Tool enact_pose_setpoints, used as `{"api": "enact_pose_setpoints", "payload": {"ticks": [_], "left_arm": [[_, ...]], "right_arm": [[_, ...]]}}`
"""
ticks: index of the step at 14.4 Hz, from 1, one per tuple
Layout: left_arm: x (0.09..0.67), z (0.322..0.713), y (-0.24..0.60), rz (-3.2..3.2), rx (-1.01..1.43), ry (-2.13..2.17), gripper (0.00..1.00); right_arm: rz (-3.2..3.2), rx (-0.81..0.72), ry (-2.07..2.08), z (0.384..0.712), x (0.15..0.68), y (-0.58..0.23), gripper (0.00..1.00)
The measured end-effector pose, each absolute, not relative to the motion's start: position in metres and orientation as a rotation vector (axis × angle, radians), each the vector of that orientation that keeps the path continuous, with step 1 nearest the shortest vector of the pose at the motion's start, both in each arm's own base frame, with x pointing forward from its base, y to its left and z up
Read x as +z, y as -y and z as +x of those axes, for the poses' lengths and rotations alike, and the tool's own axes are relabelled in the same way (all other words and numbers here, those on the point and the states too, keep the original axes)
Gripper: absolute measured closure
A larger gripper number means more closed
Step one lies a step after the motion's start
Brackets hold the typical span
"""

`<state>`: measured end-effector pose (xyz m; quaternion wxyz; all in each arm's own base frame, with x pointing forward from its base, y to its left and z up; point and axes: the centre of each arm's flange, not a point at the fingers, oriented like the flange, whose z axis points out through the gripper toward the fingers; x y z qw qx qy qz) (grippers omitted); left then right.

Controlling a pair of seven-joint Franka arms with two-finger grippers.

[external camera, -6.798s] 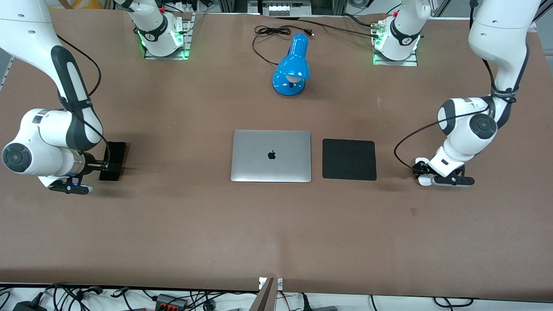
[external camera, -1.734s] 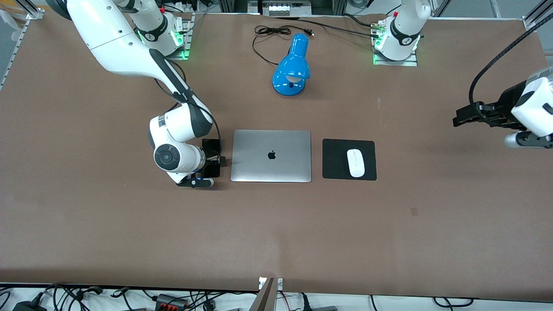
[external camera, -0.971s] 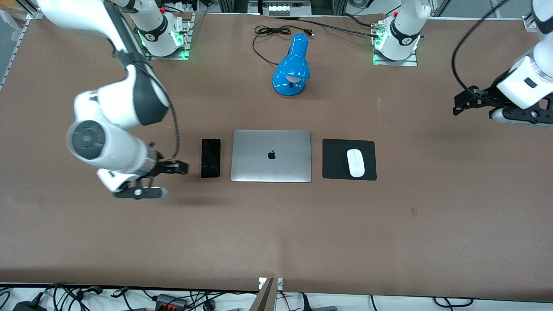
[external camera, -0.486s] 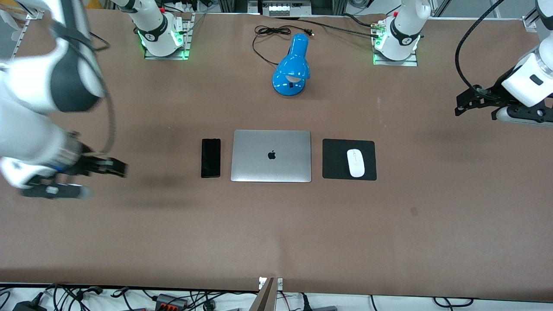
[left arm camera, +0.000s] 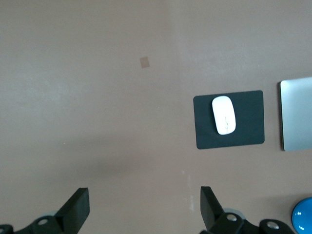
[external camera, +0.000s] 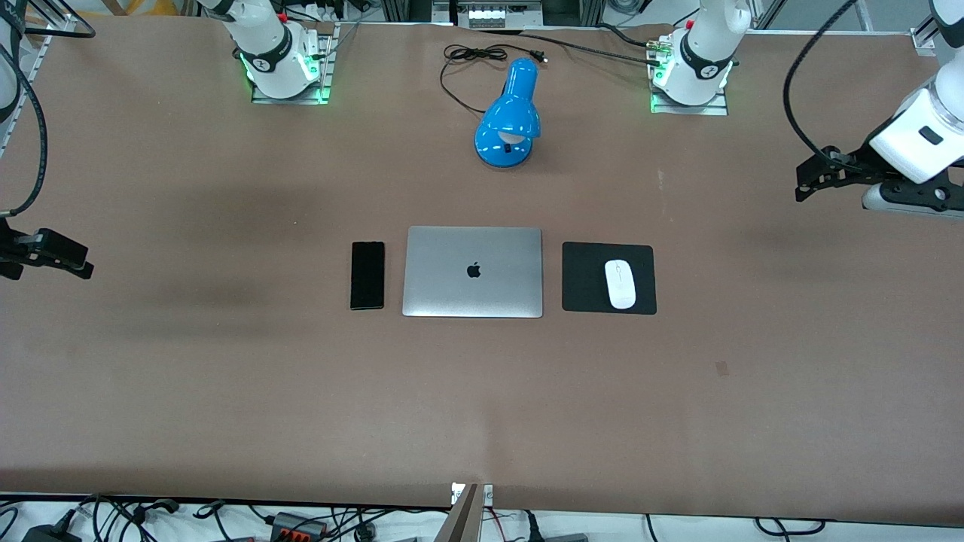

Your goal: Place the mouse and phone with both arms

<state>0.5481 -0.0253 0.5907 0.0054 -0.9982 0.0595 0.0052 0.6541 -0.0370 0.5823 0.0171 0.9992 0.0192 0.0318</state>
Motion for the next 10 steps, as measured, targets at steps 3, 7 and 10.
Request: {"api": "enact_pose_setpoints", "payload": {"ticks": [3,7,10], "left_arm": [[0.596,0.546,0.028,-3.124,0.033,-0.192,0.0],[0.597,0.549,0.027,-3.124,0.028,-0.19,0.0],[0.598,0.551,0.027,-3.125,0.024,-0.189,0.0]], "right_arm": [[3.113,0.039,-0.073,0.639,0.584,0.031,0.0],[3.12,0.054,-0.044,0.602,0.569,0.03,0.0],[3.125,0.047,-0.041,0.57,0.563,0.03,0.0]]}}
